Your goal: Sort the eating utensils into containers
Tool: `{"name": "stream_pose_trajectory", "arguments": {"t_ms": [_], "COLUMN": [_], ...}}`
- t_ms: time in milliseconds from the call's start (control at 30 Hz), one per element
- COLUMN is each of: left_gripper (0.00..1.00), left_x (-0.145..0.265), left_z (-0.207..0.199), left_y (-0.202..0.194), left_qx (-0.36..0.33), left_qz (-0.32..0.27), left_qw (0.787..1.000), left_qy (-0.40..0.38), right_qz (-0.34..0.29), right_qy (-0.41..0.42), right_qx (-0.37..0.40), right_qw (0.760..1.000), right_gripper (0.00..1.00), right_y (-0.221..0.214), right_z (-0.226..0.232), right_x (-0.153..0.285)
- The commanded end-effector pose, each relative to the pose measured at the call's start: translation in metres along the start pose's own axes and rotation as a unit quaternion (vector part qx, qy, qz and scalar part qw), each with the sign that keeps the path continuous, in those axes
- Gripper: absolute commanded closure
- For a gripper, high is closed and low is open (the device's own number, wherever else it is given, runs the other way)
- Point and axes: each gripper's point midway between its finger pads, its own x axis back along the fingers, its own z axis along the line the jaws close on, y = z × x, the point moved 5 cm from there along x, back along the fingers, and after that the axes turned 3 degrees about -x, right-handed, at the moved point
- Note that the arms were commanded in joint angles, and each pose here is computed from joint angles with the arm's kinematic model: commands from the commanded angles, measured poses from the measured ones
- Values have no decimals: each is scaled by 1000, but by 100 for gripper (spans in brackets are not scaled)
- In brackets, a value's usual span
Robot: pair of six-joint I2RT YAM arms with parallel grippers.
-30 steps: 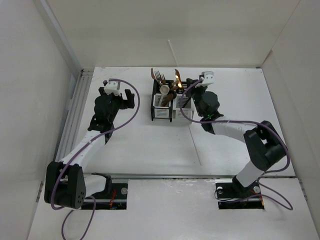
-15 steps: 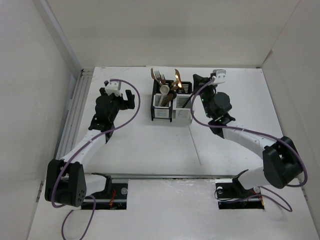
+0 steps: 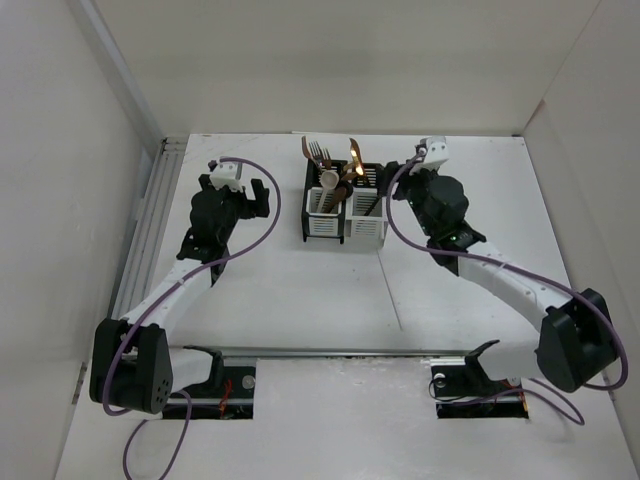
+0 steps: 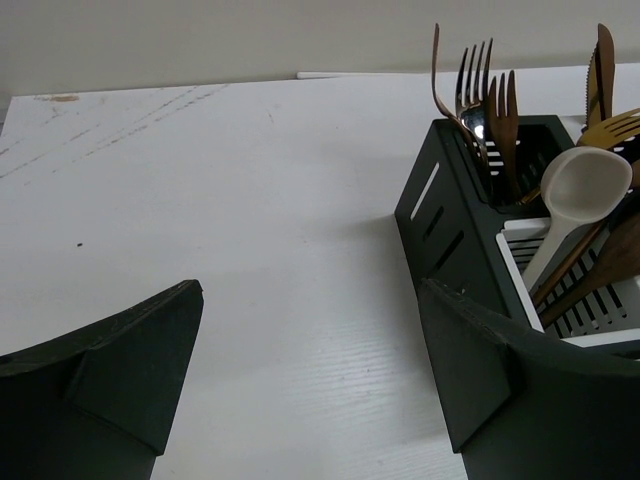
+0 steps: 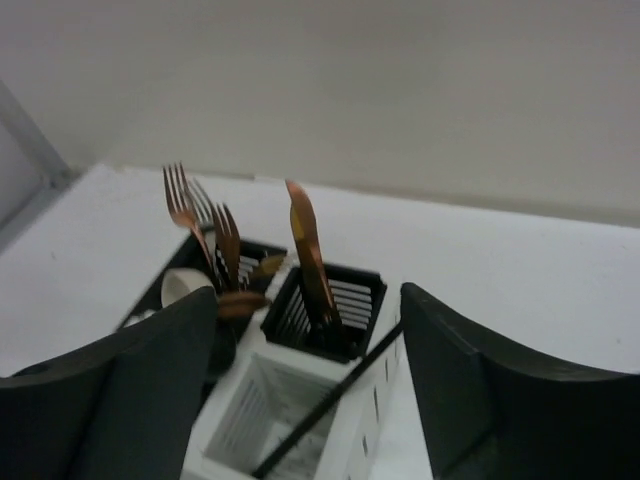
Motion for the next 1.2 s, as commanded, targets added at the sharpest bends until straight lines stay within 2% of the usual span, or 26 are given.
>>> {"name": "stream_pose_trajectory", "arguments": {"t_ms": [0, 33, 67, 100, 267, 300, 400, 500, 567, 633, 667, 800, 1000, 1100, 1133, 1167], "left_gripper": [13, 13, 13, 13, 13, 13, 13, 13, 13, 13, 13, 13, 12, 10, 10, 10], "left_x": [-1, 0, 0, 2, 2, 2, 2, 4, 5, 7, 7, 14, 24, 26, 26, 26], "left_z": [0, -1, -1, -1, -3, -4, -8, -17, -20, -29, -27, -38, -46, -45, -45, -45], "left_y": [29, 25, 25, 24, 21, 23, 21, 23, 19, 22, 22, 22, 21, 18, 16, 16], "left_qx": [-2, 2, 2, 7, 11, 15, 15, 14, 13, 12, 8, 1, -24, -24, -25, -25], "left_qz": [-42, -38, -37, -40, -39, -44, -44, -48, -43, -48, -48, -49, -52, -48, -43, -43], "left_qw": [999, 999, 999, 999, 999, 999, 999, 998, 998, 998, 998, 998, 998, 998, 999, 999], "left_qy": [-1, -1, -1, -1, -7, -13, -18, -30, -35, -44, -37, -39, -23, -13, -13, -13], "right_qz": [120, 133, 167, 162, 208, 245, 296, 377, 444, 474, 501, 545, 557, 572, 584, 580], "right_qy": [29, 42, 42, 43, 17, 3, -5, -8, -28, -17, -22, 5, -1, -6, -14, -12], "right_qx": [37, 37, 42, 41, 34, 39, 31, 42, 61, 74, 84, 86, 54, 54, 56, 54], "right_qw": [992, 990, 984, 985, 977, 969, 955, 925, 893, 877, 861, 834, 829, 819, 810, 813], "right_gripper": [19, 14, 12, 0, 0, 0, 0, 0, 0, 0, 0, 0, 0, 0, 3, 3], "right_y": [-24, -25, -45, -40, -69, -86, -109, -144, -173, -185, -202, -236, -260, -267, -271, -267], "right_z": [2, 4, -1, -2, -7, -12, -2, 6, 2, 11, 10, 22, 27, 27, 24, 25], "right_x": [15, 21, 34, 45, 98, 112, 131, 146, 154, 154, 155, 159, 159, 161, 167, 165]}}
